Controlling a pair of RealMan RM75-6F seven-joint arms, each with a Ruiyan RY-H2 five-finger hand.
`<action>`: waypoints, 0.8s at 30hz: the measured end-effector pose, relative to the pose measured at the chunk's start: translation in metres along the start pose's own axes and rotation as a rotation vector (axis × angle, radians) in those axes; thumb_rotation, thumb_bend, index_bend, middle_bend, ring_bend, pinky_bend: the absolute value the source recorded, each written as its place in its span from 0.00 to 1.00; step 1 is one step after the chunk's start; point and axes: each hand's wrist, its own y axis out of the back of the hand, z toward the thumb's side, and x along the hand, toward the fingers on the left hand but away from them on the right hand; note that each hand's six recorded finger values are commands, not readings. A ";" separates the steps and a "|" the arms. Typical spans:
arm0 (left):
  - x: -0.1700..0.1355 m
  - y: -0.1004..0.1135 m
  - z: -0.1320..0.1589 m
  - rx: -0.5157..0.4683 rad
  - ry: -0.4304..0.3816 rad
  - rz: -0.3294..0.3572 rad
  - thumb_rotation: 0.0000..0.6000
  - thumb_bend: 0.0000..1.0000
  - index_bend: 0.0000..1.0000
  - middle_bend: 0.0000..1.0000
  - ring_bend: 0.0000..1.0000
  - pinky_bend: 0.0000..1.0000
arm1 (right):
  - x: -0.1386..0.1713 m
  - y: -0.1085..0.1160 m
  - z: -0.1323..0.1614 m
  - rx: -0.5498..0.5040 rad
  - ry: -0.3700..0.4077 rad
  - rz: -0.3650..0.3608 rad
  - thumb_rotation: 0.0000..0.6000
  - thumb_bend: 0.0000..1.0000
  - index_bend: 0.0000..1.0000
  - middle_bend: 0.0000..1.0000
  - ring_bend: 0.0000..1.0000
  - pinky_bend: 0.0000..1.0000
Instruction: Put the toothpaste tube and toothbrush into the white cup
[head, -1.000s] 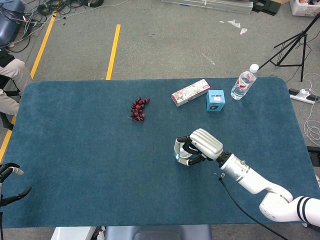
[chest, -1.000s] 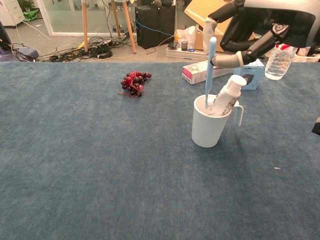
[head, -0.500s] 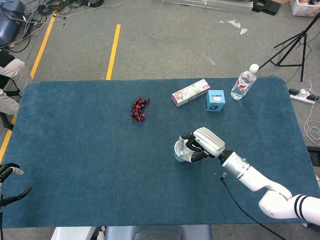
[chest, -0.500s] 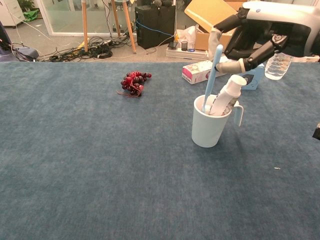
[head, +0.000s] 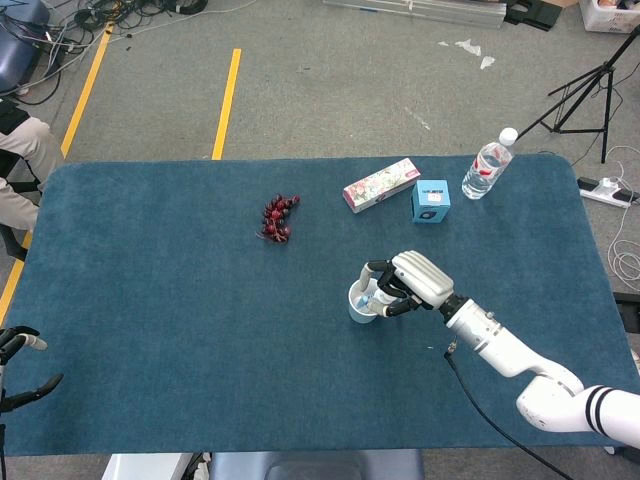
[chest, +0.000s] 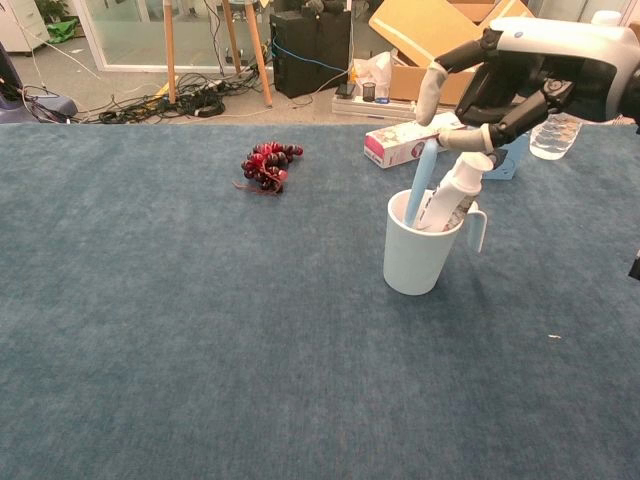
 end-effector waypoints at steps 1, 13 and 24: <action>0.000 0.000 0.000 0.000 0.000 0.000 1.00 0.03 0.47 0.36 0.31 0.38 | 0.000 0.000 0.000 0.000 0.000 0.000 1.00 0.17 0.50 1.00 1.00 1.00; 0.000 -0.002 0.001 0.004 -0.001 -0.004 1.00 0.03 0.47 0.36 0.31 0.38 | 0.010 0.010 0.004 0.032 0.024 -0.037 1.00 0.15 0.47 1.00 1.00 1.00; 0.001 -0.006 0.003 0.016 -0.002 -0.015 1.00 0.03 0.47 0.37 0.31 0.38 | 0.043 0.029 0.010 0.349 0.016 -0.148 1.00 0.14 0.45 0.99 0.94 1.00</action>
